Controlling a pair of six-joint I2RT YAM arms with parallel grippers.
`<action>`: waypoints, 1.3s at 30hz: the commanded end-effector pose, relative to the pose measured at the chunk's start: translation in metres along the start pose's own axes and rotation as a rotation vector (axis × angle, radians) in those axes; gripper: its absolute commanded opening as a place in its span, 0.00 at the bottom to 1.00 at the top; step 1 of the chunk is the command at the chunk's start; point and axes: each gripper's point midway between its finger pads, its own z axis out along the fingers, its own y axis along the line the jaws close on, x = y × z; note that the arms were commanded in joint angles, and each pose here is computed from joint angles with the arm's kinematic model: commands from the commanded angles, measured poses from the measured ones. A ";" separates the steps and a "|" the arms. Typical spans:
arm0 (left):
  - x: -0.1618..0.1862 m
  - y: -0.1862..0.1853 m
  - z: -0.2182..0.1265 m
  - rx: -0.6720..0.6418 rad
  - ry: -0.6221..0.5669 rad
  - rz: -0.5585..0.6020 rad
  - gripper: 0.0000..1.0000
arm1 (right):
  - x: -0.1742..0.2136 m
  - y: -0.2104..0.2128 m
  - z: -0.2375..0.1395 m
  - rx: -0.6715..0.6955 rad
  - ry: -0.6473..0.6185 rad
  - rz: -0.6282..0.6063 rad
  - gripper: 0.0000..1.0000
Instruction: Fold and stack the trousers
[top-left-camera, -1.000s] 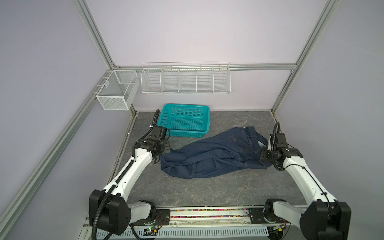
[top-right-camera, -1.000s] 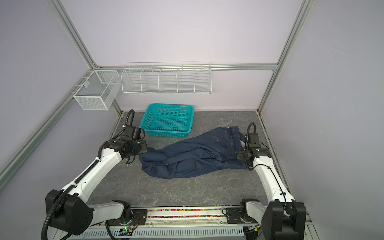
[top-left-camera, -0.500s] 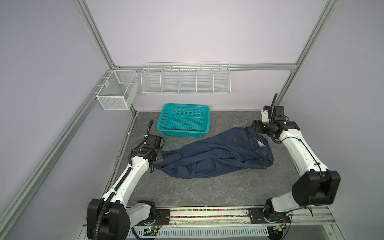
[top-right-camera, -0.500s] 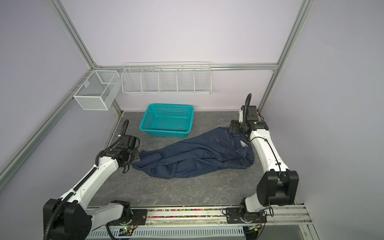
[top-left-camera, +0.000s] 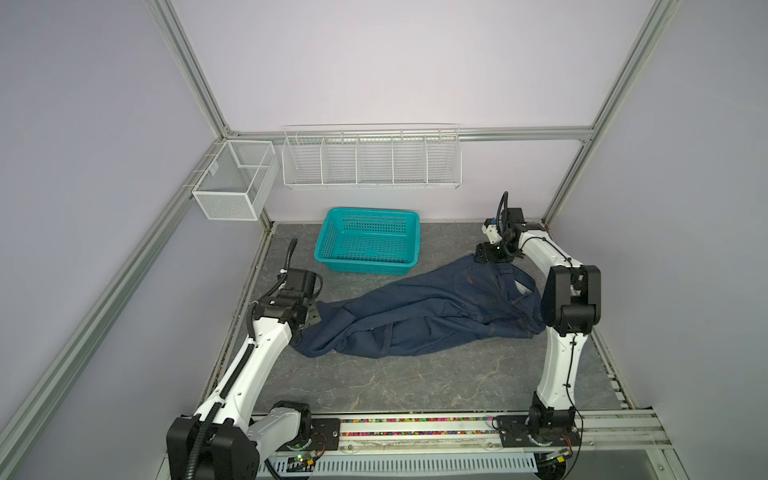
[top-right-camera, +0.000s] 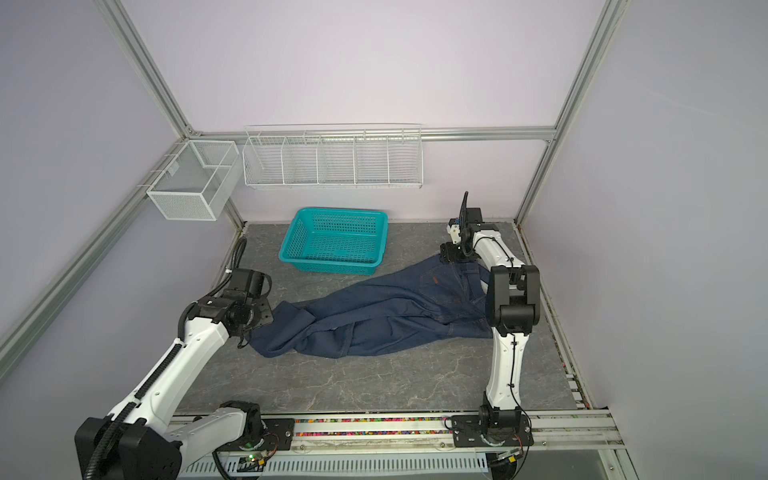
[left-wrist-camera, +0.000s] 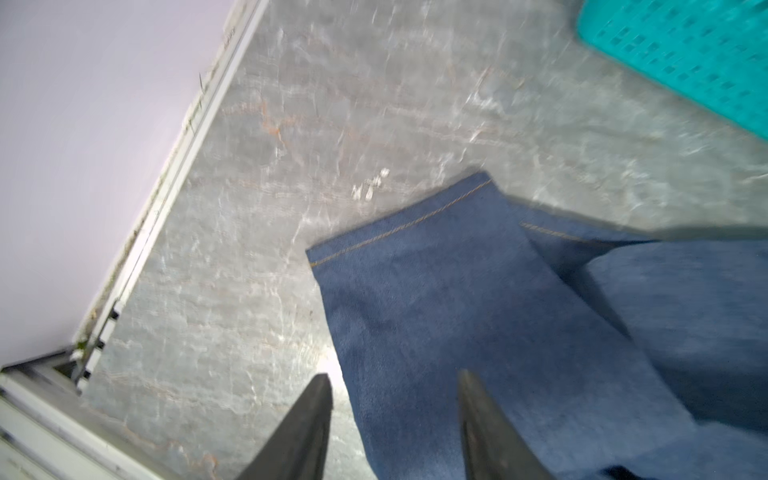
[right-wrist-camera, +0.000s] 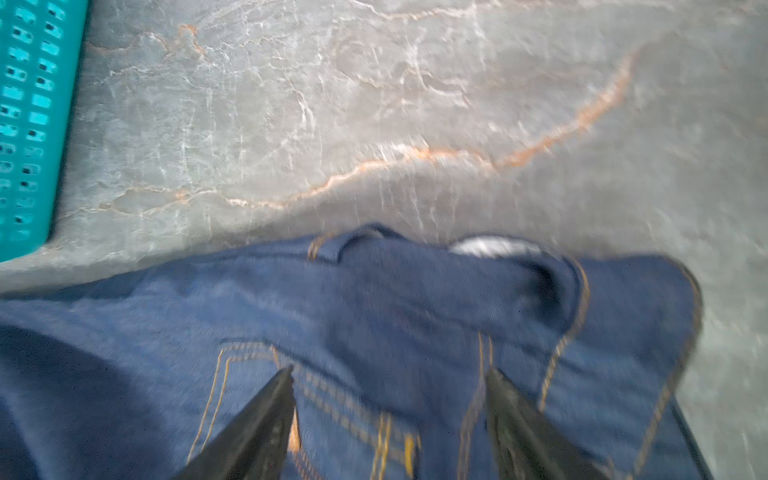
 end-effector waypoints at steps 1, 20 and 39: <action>-0.020 -0.015 -0.016 0.094 -0.057 -0.023 0.57 | 0.000 0.008 0.014 -0.014 0.032 -0.086 0.71; -0.027 -0.076 0.070 0.133 0.170 0.053 0.72 | -0.011 0.045 -0.062 -0.057 -0.220 -0.143 0.07; -0.003 -0.087 0.134 0.028 0.279 0.050 0.57 | 0.081 0.084 -0.131 -0.112 -0.330 -0.140 0.07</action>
